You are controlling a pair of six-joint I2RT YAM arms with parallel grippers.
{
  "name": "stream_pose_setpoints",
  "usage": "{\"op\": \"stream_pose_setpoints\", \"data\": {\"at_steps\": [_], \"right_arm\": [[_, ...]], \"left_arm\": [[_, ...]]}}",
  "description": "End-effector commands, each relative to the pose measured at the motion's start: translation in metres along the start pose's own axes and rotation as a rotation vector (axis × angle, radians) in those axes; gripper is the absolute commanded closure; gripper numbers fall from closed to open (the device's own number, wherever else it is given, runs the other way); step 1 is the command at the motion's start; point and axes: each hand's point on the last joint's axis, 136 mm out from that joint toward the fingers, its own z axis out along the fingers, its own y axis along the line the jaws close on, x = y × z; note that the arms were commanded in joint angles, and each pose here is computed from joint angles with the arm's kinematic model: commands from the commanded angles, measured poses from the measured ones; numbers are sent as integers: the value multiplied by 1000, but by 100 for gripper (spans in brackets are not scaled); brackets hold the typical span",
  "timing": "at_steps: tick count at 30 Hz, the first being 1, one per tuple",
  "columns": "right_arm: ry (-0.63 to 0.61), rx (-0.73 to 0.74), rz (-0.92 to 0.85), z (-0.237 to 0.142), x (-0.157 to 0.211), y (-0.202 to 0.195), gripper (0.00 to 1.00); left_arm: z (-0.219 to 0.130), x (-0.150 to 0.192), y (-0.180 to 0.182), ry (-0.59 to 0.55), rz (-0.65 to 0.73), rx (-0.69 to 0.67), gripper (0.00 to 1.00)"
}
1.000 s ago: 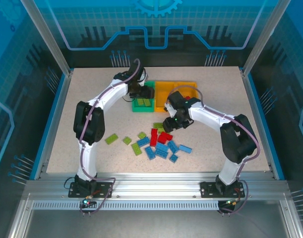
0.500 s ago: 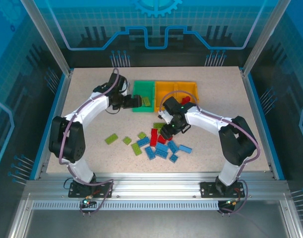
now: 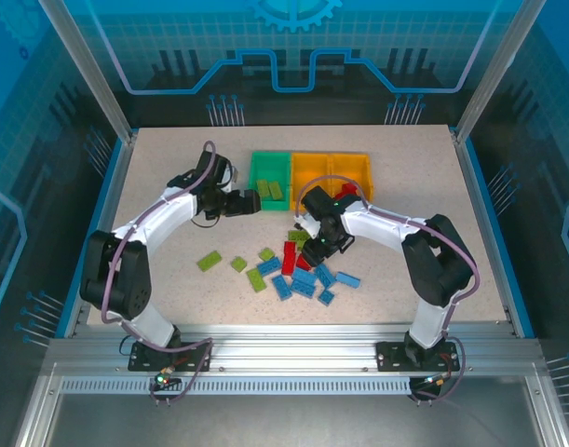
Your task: Sort the legos into containers by color
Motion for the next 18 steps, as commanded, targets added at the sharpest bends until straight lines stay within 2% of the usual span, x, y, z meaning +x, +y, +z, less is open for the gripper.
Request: {"op": "stream_pose_setpoints", "data": {"at_steps": [1, 18], "right_arm": [[47, -1, -43, 6, 5, 4, 46], [107, 3, -97, 12, 18, 4, 53]], "left_arm": [[-10, 3, 3, -11, -16, 12, 3], [-12, 16, 17, -4, -46, -2, 2]]}}
